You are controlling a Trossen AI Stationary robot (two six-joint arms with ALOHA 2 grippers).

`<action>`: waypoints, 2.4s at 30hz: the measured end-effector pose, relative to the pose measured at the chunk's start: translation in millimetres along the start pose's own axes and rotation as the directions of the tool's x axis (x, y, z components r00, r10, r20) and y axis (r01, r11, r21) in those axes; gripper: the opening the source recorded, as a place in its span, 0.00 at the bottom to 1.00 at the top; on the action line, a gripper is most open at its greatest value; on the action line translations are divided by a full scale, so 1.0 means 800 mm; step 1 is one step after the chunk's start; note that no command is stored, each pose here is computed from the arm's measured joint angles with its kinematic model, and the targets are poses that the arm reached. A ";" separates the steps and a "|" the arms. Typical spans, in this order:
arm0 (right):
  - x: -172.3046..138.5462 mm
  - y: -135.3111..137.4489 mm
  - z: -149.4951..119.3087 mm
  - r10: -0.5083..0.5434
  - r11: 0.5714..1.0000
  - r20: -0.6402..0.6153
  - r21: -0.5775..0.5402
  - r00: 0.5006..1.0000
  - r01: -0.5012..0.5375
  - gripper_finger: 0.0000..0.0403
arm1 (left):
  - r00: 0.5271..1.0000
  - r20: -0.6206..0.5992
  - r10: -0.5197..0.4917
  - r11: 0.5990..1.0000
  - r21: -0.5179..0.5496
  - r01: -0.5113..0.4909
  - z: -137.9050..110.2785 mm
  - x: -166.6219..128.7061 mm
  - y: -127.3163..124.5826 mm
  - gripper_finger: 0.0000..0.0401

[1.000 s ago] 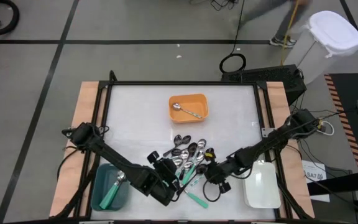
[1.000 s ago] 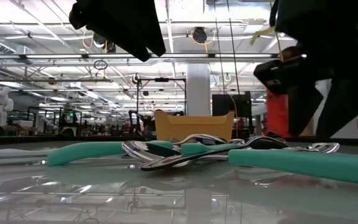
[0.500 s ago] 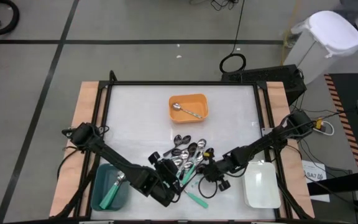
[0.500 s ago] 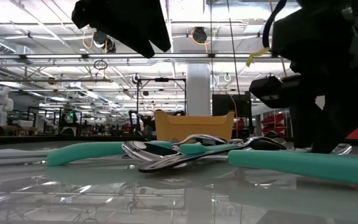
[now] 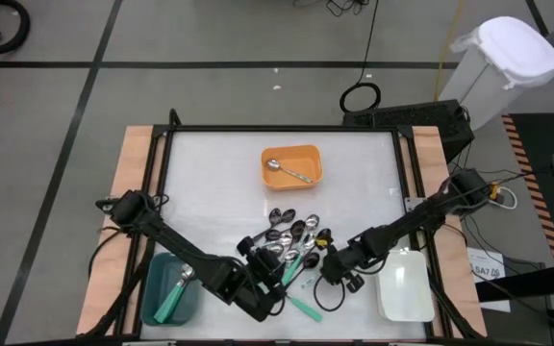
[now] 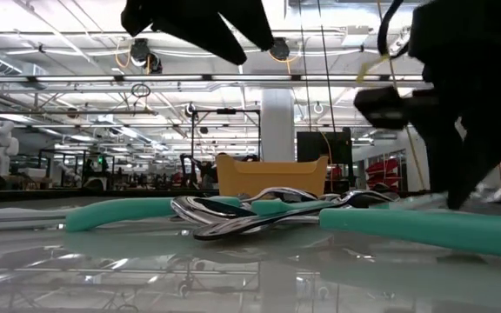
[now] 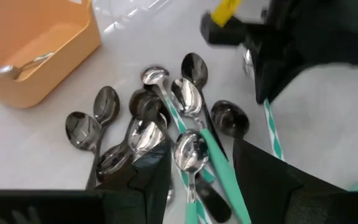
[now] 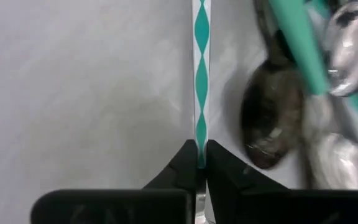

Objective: Sort silverware by color (type)
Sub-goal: Put the white patterned spoon into the yellow bin

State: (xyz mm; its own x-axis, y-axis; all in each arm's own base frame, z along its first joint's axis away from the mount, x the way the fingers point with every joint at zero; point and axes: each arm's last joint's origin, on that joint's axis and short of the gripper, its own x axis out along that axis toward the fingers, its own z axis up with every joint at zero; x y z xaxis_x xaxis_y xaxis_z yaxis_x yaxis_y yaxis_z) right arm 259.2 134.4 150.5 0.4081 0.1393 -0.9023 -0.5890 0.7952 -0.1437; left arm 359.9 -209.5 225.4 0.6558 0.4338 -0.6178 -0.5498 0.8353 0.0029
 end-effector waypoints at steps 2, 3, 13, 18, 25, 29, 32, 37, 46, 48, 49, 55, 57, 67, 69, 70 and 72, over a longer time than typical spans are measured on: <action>-0.011 0.001 0.004 -0.051 0.998 -0.050 -0.025 0.997 0.050 0.02 | 1.000 0.007 -0.004 1.000 0.013 0.004 -0.002 0.004 -0.003 0.43; -0.016 0.001 0.008 -0.089 0.996 -0.067 -0.037 0.994 0.086 0.02 | 1.000 0.011 -0.010 1.000 0.003 0.010 -0.002 0.008 -0.005 0.43; -0.052 0.024 0.031 -0.382 0.914 -0.144 -0.208 0.913 0.349 0.03 | 0.972 -0.107 -0.211 0.975 -0.088 0.202 0.002 0.044 -0.020 0.43; -0.058 0.047 0.039 -0.441 0.861 -0.087 -0.321 0.893 0.394 0.03 | 0.956 -0.111 -0.271 0.959 -0.116 0.259 0.010 0.051 -0.021 0.43; -0.063 0.064 0.045 -0.513 0.795 -0.017 -0.386 0.858 0.468 0.03 | 0.928 -0.054 -0.369 0.913 -0.208 0.351 0.029 0.061 -0.024 0.43; -0.064 0.071 0.047 -0.527 0.775 0.007 -0.406 0.850 0.484 0.03 | 0.923 -0.058 -0.381 0.902 -0.243 0.357 0.031 0.062 -0.024 0.43; -0.065 0.074 0.048 -0.526 0.768 0.018 -0.419 0.850 0.484 0.03 | 0.923 -0.064 -0.379 0.896 -0.274 0.348 0.030 0.062 -0.024 0.43; -0.066 0.075 0.049 -0.561 0.745 0.031 -0.418 0.827 0.521 0.03 | 0.930 -0.089 -0.357 0.891 -0.332 0.310 0.016 0.078 -0.027 0.43; -0.066 0.075 0.050 -0.564 0.742 0.037 -0.415 0.825 0.526 0.03 | 0.920 -0.125 -0.372 0.895 -0.313 0.319 0.007 0.087 -0.030 0.43; -0.066 0.075 0.050 -0.565 0.738 0.039 -0.422 0.824 0.526 0.03 | 0.917 -0.130 -0.376 0.894 -0.313 0.322 0.007 0.087 -0.030 0.43; -0.066 0.075 0.050 -0.565 0.737 0.038 -0.426 0.824 0.525 0.03 | 0.917 -0.134 -0.375 0.895 -0.310 0.320 0.007 0.087 -0.029 0.42; -0.066 0.074 0.050 -0.567 0.734 0.035 -0.431 0.823 0.524 0.03 | 0.916 -0.134 -0.378 0.896 -0.301 0.326 0.007 0.087 -0.030 0.27; -0.066 0.074 0.050 -0.567 0.733 0.036 -0.435 0.823 0.524 0.03 | 0.916 -0.133 -0.379 0.898 -0.292 0.329 0.007 0.087 -0.029 0.22; -0.066 0.072 0.050 -0.567 0.745 0.033 -0.406 0.823 0.529 0.10 | 0.916 -0.125 -0.382 0.902 -0.265 0.340 0.009 0.088 -0.029 0.09; -0.066 0.072 0.050 -0.580 0.752 0.035 -0.359 0.814 0.552 0.14 | 0.918 -0.122 -0.377 0.906 -0.253 0.339 0.009 0.088 -0.029 0.09; -0.066 0.073 0.050 -0.584 0.756 0.035 -0.339 0.811 0.560 0.16 | 0.918 -0.122 -0.376 0.908 -0.244 0.340 0.009 0.088 -0.029 0.09; -0.067 0.075 0.049 -0.583 0.771 0.034 -0.292 0.812 0.566 0.20 | 0.918 -0.122 -0.376 0.912 -0.226 0.344 0.009 0.089 -0.029 0.09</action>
State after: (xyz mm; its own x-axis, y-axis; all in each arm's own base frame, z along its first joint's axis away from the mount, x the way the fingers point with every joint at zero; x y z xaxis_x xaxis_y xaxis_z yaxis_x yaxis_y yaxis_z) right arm 229.5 197.4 206.0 0.6981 -0.3309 -0.6349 -0.4269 0.5196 -0.7401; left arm 422.8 -195.4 187.5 0.7463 0.0428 -0.6642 -0.3926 0.8342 -0.3873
